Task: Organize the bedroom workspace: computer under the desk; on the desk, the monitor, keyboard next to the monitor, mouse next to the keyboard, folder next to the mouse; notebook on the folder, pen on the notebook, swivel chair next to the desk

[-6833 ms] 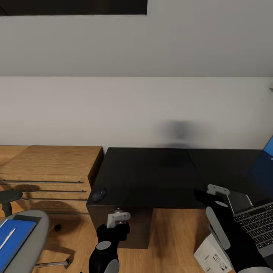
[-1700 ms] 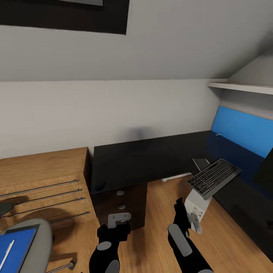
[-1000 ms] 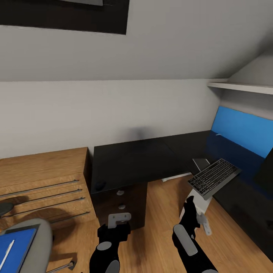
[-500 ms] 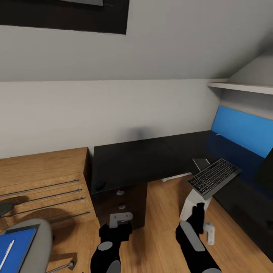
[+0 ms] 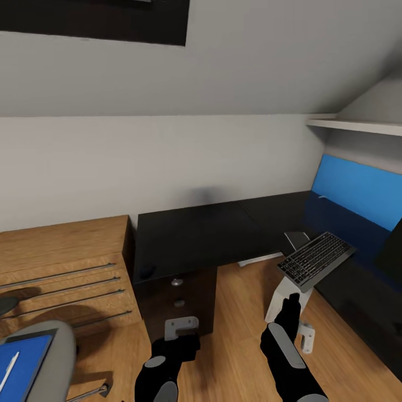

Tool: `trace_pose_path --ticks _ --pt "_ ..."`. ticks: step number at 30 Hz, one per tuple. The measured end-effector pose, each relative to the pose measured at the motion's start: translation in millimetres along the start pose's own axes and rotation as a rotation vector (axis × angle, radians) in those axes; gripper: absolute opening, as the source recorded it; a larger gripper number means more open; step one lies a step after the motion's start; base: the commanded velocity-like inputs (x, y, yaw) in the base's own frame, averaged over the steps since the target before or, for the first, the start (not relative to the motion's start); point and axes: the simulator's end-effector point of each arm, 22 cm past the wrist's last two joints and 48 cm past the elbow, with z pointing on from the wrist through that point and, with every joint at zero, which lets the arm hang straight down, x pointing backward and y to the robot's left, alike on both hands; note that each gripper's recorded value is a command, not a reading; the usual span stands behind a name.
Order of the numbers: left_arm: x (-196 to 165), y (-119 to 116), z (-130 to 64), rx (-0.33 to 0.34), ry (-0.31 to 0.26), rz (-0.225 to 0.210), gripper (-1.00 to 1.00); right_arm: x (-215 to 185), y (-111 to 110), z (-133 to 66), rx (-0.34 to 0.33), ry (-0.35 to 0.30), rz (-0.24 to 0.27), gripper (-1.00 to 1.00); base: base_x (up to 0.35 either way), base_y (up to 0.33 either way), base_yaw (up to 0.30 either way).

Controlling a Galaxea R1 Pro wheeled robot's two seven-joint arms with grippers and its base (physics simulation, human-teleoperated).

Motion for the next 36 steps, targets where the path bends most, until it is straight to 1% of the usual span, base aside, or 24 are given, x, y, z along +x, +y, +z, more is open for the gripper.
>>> trace_pose_path --ticks 1,2,5,8,11,17,36 --pt "2 0 1.7 0.000 0.003 0.000 1.00 1 2 0.6 -0.017 0.002 0.000 1.00 0.000 0.000 0.000" --pt "6 0 4.3 -0.002 0.012 0.001 1.00 2 8 1.0 -0.048 0.004 -0.002 1.00 0.000 0.000 0.000" --pt "14 2 10.2 -0.006 0.023 0.004 1.00 3 15 2.0 -0.101 0.007 -0.005 1.00 0.000 0.000 0.000" --pt "19 2 14.7 -0.007 0.029 0.006 1.00 5 18 3.1 -0.134 0.008 -0.007 1.00 0.000 0.000 0.000" --pt "23 1 18.3 -0.005 0.031 0.007 1.00 5 18 4.9 -0.151 0.008 -0.010 1.00 0.000 0.000 0.000" --pt "30 0 25.4 0.000 0.035 0.006 1.00 7 12 8.7 -0.165 0.008 -0.015 1.00 0.000 0.000 0.000" --pt "51 3 48.5 0.002 0.035 0.007 1.00 12 -15 22.3 -0.170 0.006 -0.017 1.00 0.000 0.000 0.000"
